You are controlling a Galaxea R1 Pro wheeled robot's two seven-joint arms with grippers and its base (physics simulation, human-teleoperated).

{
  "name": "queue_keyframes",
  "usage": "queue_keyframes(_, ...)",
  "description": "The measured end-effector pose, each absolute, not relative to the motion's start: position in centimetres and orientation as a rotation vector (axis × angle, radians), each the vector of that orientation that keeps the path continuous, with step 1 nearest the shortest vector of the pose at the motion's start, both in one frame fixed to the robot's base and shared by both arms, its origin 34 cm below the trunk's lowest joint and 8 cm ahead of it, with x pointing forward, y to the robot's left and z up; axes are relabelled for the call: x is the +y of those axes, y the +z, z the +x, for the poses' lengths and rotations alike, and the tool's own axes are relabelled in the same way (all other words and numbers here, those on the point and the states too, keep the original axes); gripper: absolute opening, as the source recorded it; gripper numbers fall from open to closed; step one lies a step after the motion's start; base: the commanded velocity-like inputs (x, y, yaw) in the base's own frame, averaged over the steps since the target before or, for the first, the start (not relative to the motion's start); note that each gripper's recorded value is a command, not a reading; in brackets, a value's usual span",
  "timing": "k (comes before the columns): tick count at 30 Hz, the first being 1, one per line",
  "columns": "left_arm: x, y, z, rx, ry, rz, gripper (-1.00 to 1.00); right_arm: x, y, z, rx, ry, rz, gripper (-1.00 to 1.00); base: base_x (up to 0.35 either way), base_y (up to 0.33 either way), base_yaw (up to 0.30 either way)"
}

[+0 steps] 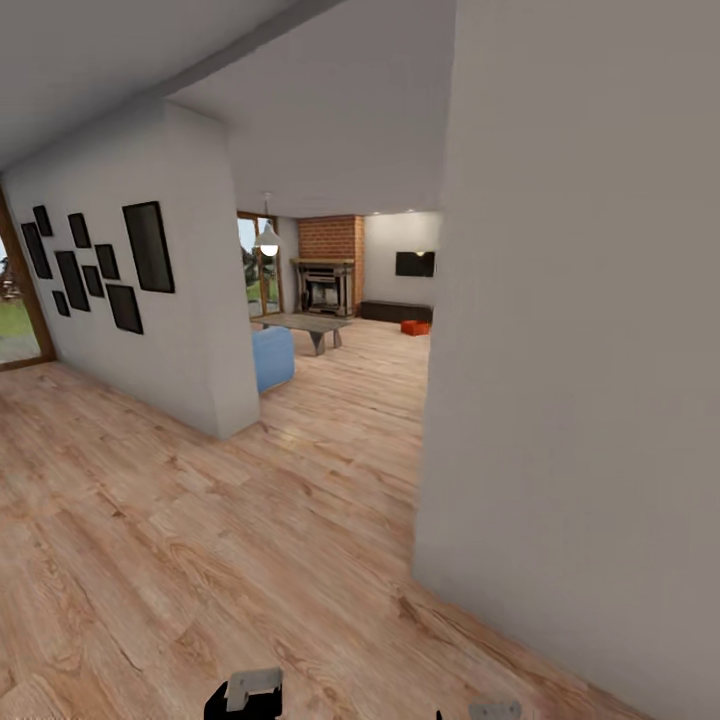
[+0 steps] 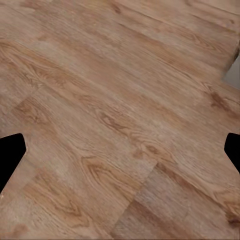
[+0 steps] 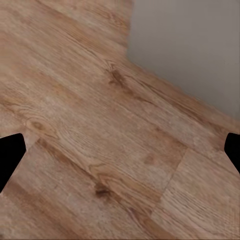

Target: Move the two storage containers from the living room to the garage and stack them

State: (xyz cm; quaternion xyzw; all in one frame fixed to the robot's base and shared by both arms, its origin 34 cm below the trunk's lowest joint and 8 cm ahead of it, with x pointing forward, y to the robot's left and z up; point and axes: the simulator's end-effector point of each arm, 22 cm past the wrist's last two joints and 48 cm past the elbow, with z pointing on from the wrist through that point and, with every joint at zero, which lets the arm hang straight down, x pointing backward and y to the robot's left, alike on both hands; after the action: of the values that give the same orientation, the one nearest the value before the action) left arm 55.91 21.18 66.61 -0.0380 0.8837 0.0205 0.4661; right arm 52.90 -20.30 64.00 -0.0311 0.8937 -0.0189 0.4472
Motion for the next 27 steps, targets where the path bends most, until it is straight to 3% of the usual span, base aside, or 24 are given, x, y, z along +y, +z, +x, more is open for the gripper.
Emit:
queue_keyframes(7, 21.19, 66.53, 55.87, 2.171, 0.051, -0.089, 1.00, -20.20, 63.95, 52.87, 2.214, -0.046, -0.079, 1.00, 0.295, 0.170, 0.276)
queue_keyframes(27, 20.98, 66.25, 55.69, 2.178, 0.050, -0.078, 1.00, -20.16, 63.67, 52.67, 2.221, -0.045, -0.082, 1.00, 0.337, 0.009, 0.277)
